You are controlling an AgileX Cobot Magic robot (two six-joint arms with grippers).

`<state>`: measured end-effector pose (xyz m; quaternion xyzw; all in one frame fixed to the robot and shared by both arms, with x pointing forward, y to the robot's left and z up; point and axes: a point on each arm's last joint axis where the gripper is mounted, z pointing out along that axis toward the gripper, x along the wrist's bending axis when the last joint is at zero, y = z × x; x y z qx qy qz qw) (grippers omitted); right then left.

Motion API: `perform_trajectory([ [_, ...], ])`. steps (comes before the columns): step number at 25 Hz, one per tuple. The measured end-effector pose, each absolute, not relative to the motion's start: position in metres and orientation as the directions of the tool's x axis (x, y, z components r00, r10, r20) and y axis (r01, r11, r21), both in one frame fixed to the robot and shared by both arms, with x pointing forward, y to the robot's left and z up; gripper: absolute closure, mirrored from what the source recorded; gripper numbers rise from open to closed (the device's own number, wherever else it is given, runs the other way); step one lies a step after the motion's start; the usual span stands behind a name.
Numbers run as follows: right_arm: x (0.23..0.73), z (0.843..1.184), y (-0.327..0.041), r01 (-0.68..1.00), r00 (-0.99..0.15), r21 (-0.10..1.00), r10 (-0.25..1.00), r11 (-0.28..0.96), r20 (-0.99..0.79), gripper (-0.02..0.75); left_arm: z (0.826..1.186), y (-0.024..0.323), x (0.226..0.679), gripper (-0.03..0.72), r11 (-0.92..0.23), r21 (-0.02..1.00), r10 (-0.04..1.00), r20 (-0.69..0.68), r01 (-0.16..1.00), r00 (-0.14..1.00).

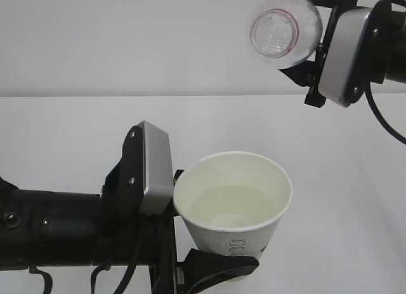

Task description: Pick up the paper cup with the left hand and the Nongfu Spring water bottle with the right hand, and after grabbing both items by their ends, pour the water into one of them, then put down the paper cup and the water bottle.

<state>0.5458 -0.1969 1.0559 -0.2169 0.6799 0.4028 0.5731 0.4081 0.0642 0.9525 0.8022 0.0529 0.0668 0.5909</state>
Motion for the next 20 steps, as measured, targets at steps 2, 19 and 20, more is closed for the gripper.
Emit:
perform_trajectory([
  [2, 0.5458, 1.0559, -0.1969, -0.752, -0.262, 0.316, 0.177, 0.578, -0.949, 0.208, 0.9525, 0.0642, 0.4081, 0.148, -0.296, 0.955, 0.164, 0.045, 0.006, 0.985],
  [19, 0.5458, 1.0559, -0.1969, -0.701, -0.378, 0.462, 0.266, 0.543, -0.886, 0.211, 0.9525, 0.0642, 0.4081, 0.148, -0.296, 0.955, 0.164, 0.045, 0.006, 0.985],
  [20, 0.5458, 1.0559, -0.1969, -0.699, -0.382, 0.467, 0.269, 0.542, -0.884, 0.211, 0.9525, 0.0642, 0.4081, 0.148, -0.296, 0.955, 0.164, 0.045, 0.006, 0.985],
])
